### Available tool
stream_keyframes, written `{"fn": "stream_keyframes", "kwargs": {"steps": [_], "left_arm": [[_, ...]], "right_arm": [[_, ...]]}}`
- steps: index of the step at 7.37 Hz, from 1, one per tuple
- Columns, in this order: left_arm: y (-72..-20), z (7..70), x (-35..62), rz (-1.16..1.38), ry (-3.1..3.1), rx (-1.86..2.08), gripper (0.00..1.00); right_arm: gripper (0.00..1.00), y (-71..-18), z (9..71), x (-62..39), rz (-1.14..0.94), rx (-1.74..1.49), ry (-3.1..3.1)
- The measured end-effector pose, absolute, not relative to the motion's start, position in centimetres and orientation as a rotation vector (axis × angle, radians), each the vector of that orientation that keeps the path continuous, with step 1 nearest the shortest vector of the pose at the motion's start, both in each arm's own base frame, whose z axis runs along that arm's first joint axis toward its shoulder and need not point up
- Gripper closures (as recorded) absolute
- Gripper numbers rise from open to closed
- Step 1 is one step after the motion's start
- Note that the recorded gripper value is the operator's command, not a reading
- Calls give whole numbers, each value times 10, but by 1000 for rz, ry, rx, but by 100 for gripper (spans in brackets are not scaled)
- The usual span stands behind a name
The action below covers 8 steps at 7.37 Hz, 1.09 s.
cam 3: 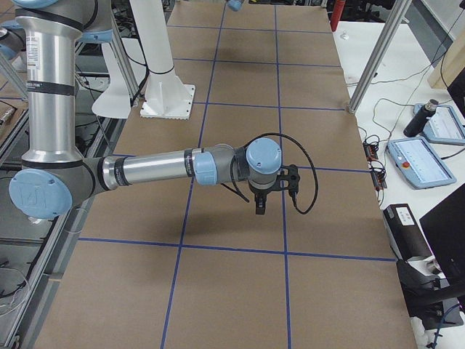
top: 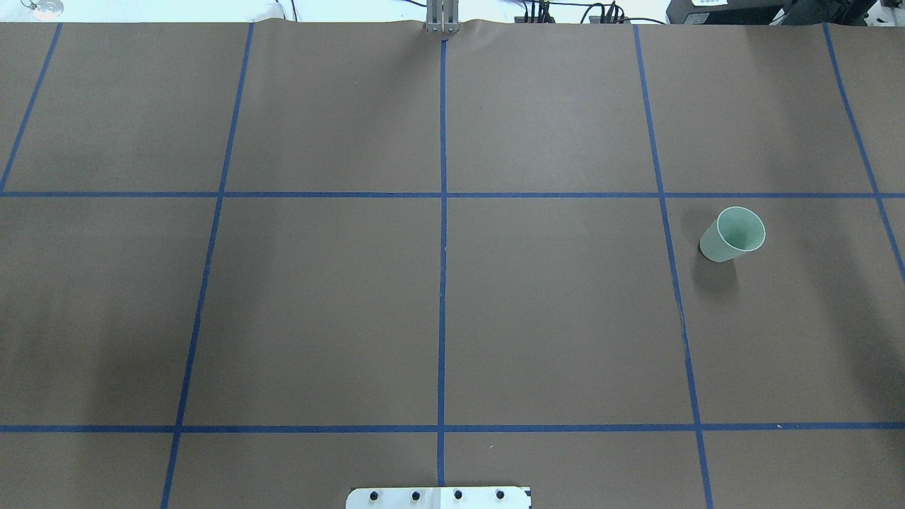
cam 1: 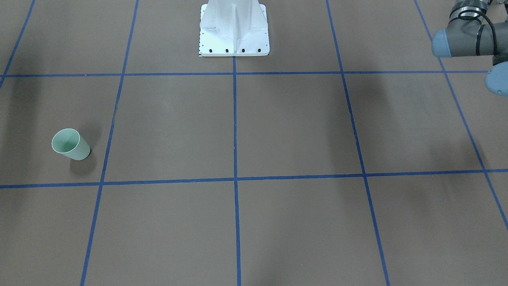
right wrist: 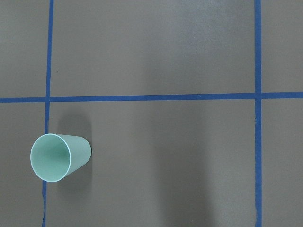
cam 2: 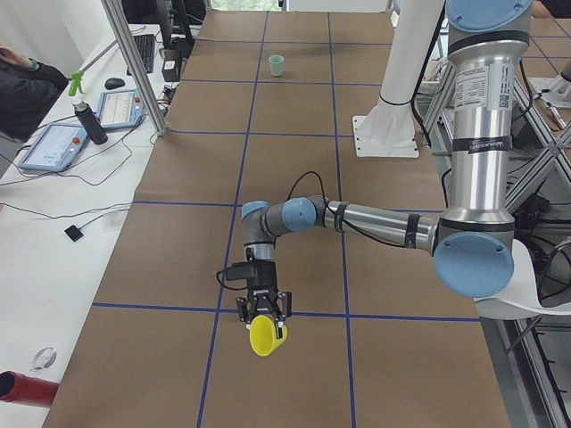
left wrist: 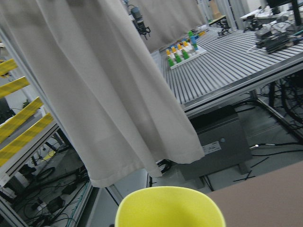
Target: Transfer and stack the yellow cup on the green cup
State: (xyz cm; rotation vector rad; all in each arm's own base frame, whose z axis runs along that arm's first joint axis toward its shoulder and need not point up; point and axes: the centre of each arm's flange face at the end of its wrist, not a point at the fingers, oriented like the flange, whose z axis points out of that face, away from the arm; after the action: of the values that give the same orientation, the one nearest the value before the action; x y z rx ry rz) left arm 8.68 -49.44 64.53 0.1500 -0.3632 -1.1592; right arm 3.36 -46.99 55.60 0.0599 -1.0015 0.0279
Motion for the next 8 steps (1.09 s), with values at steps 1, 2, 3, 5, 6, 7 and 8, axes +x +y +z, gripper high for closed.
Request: {"fn": "stream_keyframes", "kwargs": {"steps": [1,2,3,5,6,7,8], "left_arm": [[-527,612,104,-1160,-261,207,91],[-562,583,124,-1170,-136,273,92],[-599,553,147,-1162,-6,341,97],[-638,504,198,-1045,245,478,100],[-643,484,225,-954,358,546,100],[-653,462,257,-845,449,615,100],[-669,433,286,-744,514,683,100]], "right_arm": [[0,-473,555,33,25,63,-998],[0,-479,553,33,23,68,-991],[0,-483,551,33,19,74,-987],[0,-488,546,33,13,84,-988],[0,-489,545,33,13,85,-991],[0,-489,544,33,13,87,-991],[0,-491,542,33,12,91,-988]]}}
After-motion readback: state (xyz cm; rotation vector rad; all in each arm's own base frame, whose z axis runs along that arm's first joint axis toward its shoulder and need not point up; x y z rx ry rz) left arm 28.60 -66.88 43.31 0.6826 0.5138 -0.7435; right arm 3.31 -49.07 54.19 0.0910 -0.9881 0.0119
